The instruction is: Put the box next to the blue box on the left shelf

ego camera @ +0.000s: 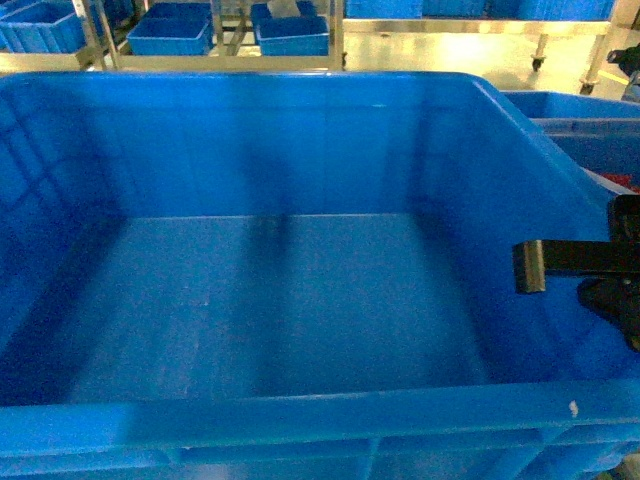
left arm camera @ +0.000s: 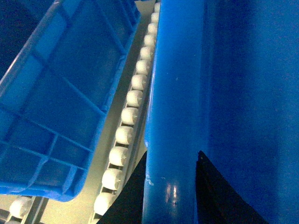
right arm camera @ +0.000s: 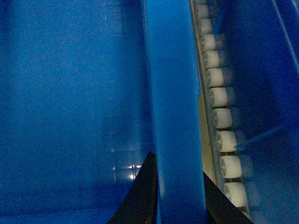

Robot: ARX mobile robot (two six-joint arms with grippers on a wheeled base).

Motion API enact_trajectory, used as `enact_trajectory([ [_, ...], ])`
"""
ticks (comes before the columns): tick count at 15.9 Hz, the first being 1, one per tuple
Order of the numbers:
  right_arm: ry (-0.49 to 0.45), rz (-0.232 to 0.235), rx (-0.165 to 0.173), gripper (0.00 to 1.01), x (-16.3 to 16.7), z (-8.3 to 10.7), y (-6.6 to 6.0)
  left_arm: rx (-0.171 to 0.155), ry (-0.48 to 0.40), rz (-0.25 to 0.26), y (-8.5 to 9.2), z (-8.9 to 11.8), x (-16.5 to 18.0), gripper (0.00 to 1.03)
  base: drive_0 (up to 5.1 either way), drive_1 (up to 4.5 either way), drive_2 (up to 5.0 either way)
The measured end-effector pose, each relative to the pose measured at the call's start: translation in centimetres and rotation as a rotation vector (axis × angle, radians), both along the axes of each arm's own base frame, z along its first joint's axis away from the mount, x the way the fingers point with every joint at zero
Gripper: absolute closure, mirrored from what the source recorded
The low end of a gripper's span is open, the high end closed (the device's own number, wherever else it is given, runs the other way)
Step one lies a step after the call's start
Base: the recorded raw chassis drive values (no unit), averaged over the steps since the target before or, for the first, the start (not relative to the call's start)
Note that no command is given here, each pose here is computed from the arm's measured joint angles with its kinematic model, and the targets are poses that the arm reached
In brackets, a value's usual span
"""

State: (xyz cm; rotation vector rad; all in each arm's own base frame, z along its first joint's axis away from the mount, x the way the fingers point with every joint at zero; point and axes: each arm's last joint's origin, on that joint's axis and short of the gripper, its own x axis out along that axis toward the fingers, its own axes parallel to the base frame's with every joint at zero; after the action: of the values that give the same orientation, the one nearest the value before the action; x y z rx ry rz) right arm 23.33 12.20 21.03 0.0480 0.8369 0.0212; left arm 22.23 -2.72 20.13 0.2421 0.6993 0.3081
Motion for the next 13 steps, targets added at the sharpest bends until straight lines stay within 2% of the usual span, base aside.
enact_trajectory([
  [3,-0.006,0.014,-0.004,0.90,-0.1,0.0,-0.1,-0.016,0.029,0.023,-0.1,-0.4,-0.1,0.85,0.0,0.00,0.0],
  [7,-0.014,0.041,-0.012,0.90,0.0,-0.2,0.8,-0.019,0.027,0.053,0.8,-0.3,-0.3,0.85,0.0,0.00,0.0],
  [9,-0.008,0.056,-0.002,0.90,0.1,-0.3,1.7,-0.009,0.029,0.064,1.9,0.0,-0.5,0.85,0.0,0.00,0.0],
  [10,0.050,0.056,0.031,0.90,0.0,-1.7,2.7,0.046,0.050,0.061,3.1,0.4,-0.8,0.85,0.0,0.00,0.0],
  [13,0.065,0.045,0.041,0.90,-0.2,-1.6,2.8,0.041,0.047,0.055,3.7,0.5,-0.8,0.85,0.0,0.00,0.0],
])
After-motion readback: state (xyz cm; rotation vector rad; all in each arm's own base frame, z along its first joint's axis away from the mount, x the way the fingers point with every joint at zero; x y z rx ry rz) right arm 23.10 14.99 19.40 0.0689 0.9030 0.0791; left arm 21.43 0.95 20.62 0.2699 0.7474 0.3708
